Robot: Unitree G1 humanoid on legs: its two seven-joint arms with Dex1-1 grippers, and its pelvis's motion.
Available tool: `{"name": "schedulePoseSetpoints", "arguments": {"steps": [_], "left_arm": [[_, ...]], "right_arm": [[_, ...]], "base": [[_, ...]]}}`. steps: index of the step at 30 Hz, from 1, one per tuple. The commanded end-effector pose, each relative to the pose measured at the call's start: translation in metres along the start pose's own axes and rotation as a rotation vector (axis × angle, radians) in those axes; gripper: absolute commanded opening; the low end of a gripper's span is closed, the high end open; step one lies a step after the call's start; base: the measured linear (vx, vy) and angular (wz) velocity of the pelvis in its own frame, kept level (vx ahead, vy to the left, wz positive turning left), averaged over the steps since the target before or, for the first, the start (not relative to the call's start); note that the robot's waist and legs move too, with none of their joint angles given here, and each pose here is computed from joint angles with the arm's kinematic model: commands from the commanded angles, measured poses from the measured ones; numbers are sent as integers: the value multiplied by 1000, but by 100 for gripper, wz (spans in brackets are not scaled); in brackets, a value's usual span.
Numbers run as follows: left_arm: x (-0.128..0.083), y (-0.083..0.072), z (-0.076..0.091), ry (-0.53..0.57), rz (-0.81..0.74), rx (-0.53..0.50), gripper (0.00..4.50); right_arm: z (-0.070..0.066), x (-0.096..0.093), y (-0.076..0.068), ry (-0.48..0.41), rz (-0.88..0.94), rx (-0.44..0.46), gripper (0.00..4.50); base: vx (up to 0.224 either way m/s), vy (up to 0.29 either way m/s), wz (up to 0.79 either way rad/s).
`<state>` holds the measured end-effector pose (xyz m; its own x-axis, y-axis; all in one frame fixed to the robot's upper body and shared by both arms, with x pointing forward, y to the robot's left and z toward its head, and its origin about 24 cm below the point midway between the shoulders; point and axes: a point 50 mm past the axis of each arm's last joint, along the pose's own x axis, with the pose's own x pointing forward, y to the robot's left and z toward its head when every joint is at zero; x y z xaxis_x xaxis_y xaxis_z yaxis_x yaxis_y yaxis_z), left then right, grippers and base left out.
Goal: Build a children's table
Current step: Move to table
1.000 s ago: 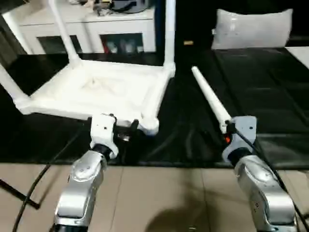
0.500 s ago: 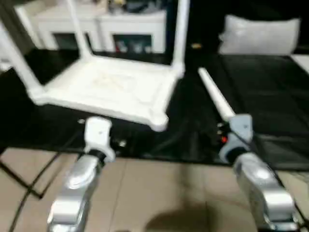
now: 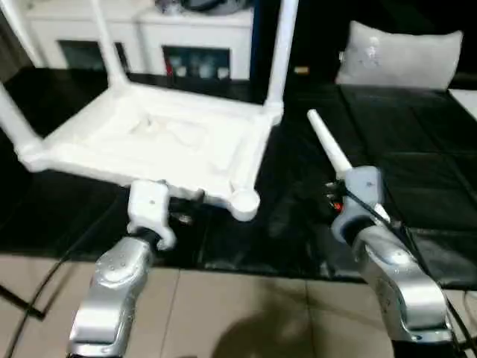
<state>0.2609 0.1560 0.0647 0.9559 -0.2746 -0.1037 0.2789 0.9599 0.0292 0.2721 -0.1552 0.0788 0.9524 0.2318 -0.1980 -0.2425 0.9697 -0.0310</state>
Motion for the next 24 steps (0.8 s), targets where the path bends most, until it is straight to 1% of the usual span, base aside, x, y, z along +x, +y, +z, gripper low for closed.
{"name": "schedulePoseSetpoints", "arguments": {"steps": [1, 4, 10, 12, 15, 18, 19, 21, 22, 24], "left_arm": [[3, -7, 0, 3, -27, -2, 440], [3, -8, -1, 5, -37, 0, 440], [4, -8, 0, 3, -40, 6, 440], [4, -7, 0, 3, -40, 6, 440], [5, -7, 0, 1, -40, 4, 440], [5, -6, 1, 0, -37, 1, 440], [5, -6, 1, -1, -36, 0, 440], [5, -6, 1, -1, -36, 0, 440], [5, -6, 1, -2, -35, 0, 440], [5, -6, 1, -2, -36, 0, 440]], "right_arm": [[0, -1, -8, 24, -32, -41, 450], [-1, 0, -10, 41, -48, -37, 450], [-1, 3, -14, 67, -64, -30, 450], [-1, 5, -15, 77, -74, -20, 450], [2, 6, -16, 65, -73, -35, 450], [5, 6, -13, 38, -48, -41, 450], [5, 5, -10, 28, -35, -38, 450], [5, 5, -9, 23, -30, -37, 450], [5, 5, -6, 18, -15, -20, 450], [5, 5, -4, 7, -1, -14, 450]], "base": [[0, 0, 0], [-14, -75, 3], [-77, -19, -6], [-85, 23, -36], [-45, 37, -59], [-9, 31, -35], [0, 0, 0], [0, 0, 0], [0, 0, 0], [62, -21, 3]]}}
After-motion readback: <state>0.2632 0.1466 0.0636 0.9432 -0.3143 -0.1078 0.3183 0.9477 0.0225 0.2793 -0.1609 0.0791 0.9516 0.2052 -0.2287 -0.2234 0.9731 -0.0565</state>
